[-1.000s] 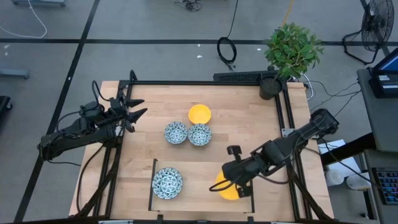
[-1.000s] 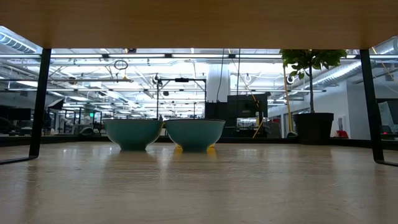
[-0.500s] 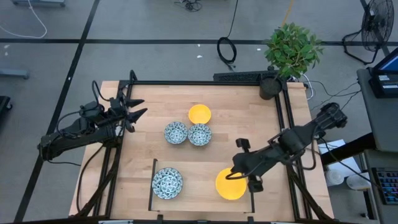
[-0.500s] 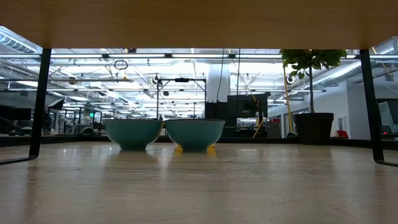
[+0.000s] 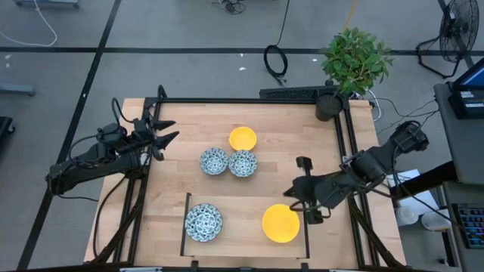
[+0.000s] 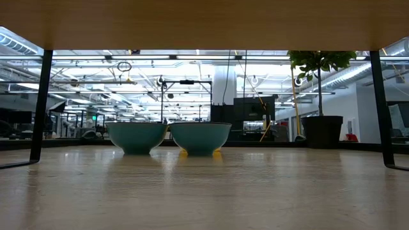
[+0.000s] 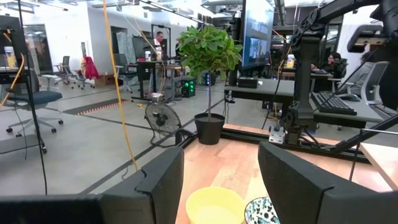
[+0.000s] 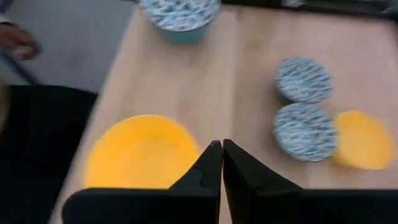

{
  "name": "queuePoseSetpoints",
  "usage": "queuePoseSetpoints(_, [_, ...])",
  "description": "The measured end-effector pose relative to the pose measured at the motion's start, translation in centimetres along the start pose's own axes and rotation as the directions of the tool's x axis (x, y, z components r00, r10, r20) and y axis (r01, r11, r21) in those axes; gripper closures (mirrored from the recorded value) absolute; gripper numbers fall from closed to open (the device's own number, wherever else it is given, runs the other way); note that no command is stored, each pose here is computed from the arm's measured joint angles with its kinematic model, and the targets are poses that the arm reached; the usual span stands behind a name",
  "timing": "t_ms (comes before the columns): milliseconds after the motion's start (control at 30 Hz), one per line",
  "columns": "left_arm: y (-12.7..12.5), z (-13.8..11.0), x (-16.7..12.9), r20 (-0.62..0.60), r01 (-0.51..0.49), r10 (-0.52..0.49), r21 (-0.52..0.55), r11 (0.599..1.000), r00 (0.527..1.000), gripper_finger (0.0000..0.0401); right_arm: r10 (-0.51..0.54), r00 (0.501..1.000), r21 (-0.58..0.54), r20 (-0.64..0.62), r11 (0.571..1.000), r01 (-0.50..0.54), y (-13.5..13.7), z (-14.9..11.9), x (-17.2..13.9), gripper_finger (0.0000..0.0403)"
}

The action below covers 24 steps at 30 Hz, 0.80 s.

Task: Pick & Place Mini bowls
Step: Stack the yellow bowl on the yellow bowl on the shelf

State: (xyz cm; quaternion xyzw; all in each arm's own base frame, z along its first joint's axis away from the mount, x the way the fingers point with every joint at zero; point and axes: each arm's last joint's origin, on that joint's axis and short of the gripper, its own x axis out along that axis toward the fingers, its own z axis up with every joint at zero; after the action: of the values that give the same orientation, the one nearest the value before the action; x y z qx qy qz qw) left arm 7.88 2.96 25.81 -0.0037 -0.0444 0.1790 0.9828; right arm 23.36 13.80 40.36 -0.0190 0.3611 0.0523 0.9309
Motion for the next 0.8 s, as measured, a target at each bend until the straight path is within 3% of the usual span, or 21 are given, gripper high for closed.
queuePoseSetpoints(133, [0.0,0.0,0.0,0.000,0.000,0.000,0.000,1.000,1.000,0.0190,-0.111,0.992,-0.036,0.058,0.993,0.114,-0.4,-1.4,0.2,0.0402])
queuePoseSetpoints(300, [0.0,0.0,0.0,0.000,0.001,-0.001,0.000,1.000,1.000,0.0189,-0.208,0.951,-0.089,0.230,0.968,0.233,-1.4,-3.4,0.9,0.0402])
queuePoseSetpoints(467, [0.0,0.0,0.0,0.000,0.000,0.000,0.000,1.000,1.000,0.0189,-0.362,0.833,-0.058,0.418,0.905,0.422,-3.0,-5.8,2.4,0.0401])
queuePoseSetpoints(667, [0.0,0.0,0.0,0.000,0.000,0.000,0.000,1.000,1.000,0.0189,-0.398,0.706,-0.063,0.586,0.846,0.530,-4.5,-9.4,5.3,0.0402])
queuePoseSetpoints(800, [0.0,0.0,0.0,0.000,0.000,0.000,0.000,1.000,1.000,0.0189,-0.454,0.620,0.019,0.640,0.816,0.578,-5.7,-11.7,6.2,0.0402])
